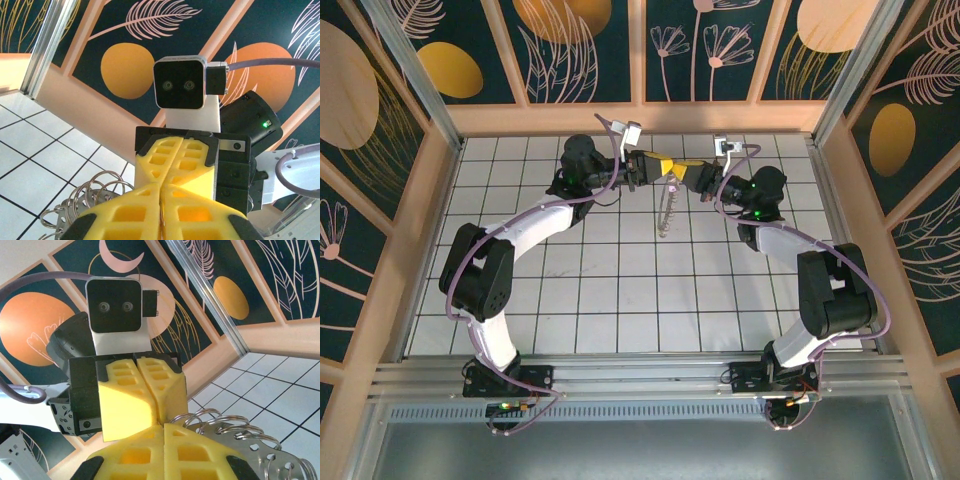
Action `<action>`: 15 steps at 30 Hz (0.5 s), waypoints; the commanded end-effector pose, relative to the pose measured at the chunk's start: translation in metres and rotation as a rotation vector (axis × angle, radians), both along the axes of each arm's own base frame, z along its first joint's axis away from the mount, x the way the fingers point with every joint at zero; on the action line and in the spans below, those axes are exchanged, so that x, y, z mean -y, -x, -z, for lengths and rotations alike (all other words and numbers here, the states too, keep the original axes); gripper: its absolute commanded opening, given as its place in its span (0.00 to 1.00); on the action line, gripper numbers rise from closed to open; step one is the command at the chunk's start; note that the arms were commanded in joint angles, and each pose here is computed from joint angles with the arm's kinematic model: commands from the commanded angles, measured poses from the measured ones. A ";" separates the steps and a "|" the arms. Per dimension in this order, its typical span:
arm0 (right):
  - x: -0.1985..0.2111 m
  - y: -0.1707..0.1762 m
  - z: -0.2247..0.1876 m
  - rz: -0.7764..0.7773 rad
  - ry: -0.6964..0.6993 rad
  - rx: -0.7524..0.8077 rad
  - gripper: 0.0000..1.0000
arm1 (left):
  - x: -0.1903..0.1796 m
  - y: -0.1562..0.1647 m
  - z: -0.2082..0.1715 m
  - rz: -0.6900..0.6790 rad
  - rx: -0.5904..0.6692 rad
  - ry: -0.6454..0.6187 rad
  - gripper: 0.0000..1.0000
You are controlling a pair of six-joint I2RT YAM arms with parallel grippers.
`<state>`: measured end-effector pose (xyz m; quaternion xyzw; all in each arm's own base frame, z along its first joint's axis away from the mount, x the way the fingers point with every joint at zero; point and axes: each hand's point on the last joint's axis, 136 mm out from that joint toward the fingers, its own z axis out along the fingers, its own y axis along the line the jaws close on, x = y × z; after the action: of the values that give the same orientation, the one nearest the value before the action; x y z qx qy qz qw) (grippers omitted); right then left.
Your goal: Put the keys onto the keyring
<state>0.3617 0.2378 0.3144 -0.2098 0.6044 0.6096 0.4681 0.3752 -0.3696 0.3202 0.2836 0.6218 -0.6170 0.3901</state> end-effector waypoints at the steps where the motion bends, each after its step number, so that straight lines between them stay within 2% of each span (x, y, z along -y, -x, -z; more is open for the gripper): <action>1: 0.004 -0.003 -0.020 0.028 -0.018 0.071 0.00 | 0.006 0.024 -0.015 0.100 0.071 -0.007 0.06; 6: 0.004 -0.003 -0.022 0.027 -0.022 0.074 0.00 | 0.007 0.022 -0.009 0.093 0.083 -0.047 0.00; 11: 0.004 -0.003 -0.022 0.024 -0.024 0.073 0.00 | 0.007 0.019 0.001 0.085 0.087 -0.094 0.00; 13: 0.004 -0.003 -0.023 0.024 -0.024 0.074 0.00 | 0.007 0.018 0.004 0.080 0.084 -0.103 0.11; 15: 0.004 -0.003 -0.022 0.026 -0.022 0.072 0.00 | 0.007 0.018 0.005 0.082 0.082 -0.104 0.15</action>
<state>0.3637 0.2370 0.3106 -0.2031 0.6119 0.6095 0.4613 0.3776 -0.3715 0.3137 0.3204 0.6327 -0.5808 0.3998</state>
